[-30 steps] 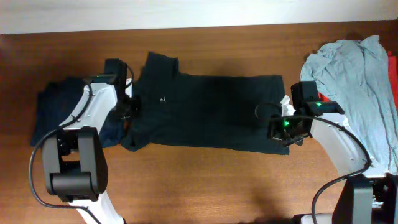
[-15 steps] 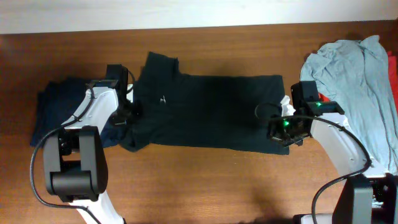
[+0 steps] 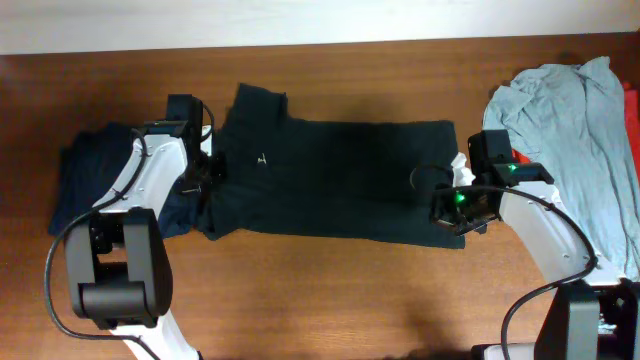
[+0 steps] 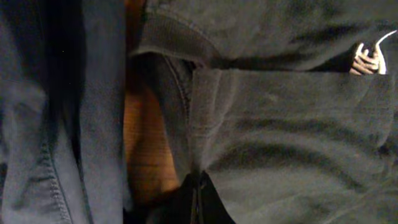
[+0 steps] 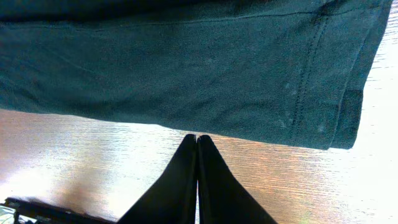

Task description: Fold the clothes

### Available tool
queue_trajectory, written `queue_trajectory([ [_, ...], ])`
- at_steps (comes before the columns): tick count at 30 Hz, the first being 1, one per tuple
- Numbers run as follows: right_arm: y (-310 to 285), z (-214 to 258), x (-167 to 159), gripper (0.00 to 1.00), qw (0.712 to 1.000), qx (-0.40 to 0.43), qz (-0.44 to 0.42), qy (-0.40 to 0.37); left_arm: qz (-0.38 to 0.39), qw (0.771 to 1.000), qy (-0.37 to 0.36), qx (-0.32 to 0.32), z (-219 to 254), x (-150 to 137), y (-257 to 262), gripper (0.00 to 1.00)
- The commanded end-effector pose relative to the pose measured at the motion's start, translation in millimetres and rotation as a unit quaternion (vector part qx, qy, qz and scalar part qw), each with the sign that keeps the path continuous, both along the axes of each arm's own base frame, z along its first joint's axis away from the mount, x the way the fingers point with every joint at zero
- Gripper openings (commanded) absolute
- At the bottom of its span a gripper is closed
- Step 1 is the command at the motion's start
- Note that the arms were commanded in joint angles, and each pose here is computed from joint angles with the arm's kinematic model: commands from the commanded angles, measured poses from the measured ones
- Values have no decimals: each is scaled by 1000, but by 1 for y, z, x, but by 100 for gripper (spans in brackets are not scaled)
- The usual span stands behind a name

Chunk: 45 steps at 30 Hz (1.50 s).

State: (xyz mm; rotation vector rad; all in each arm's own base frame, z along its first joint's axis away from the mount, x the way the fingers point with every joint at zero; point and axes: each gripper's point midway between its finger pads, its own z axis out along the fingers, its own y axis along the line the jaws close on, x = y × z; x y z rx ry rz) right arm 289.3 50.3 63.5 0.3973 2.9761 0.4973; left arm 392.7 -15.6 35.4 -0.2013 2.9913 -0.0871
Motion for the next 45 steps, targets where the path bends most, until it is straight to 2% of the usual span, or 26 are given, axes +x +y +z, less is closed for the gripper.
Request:
queue_trajectory([
  [1, -2, 3, 3, 4, 1000, -7, 5, -10, -7, 1000, -11, -5, 17, 1, -1, 1],
  [2, -2, 4, 3, 4, 1000, -7, 5, -10, -7, 1000, -2, -4, 17, -4, 0, 1],
  [6, -2, 4, 4, 4, 1000, -7, 5, -13, -7, 1000, 6, 0, 16, -8, 1, 15],
  [9, -2, 4, 4, 4, 1000, -7, 5, -13, -6, 1000, 3, 5, 17, -6, 3, 15],
  [12, -2, 3, 2, 4, 1000, -7, 5, -8, -6, 1000, 2, 5, 17, -6, 3, 4],
  [14, -2, 3, 1, 4, 1000, -7, 5, -6, -5, 1000, 2, 9, 16, -6, 4, 5],
  [15, -2, 3, 0, 4, 1000, -7, 5, -5, -4, 1000, 3, 16, 16, -6, 6, 12],
  [17, -2, 3, 0, 4, 1000, -7, 5, -5, -2, 999, 4, 34, 15, -7, 13, 37],
  [18, -2, 3, 0, 4, 1000, -7, 5, -5, -1, 999, 5, 39, 15, -7, 15, 44],
  [20, -2, 3, 0, 4, 1000, -7, 5, -5, 0, 999, 2, 41, 13, -6, 15, 53],
  [24, -2, 3, 0, 4, 1000, -7, 5, -5, 3, 999, -9, 40, 7, -3, 15, 57],
  [27, -2, 3, 0, 4, 1000, -7, 5, -5, 6, 999, -11, 37, 4, -2, 14, 56],
  [30, -2, 3, 0, 4, 1000, -7, 5, -5, 4, 999, -11, 30, 1, -3, 12, 43],
  [37, -2, 3, 0, 4, 1000, -7, 5, -4, 4, 1000, -15, 28, -7, -5, 11, 38],
  [45, -2, 3, 0, 4, 1000, -7, 5, -4, 2, 1000, -26, 16, -6, 1, 7, 16],
])
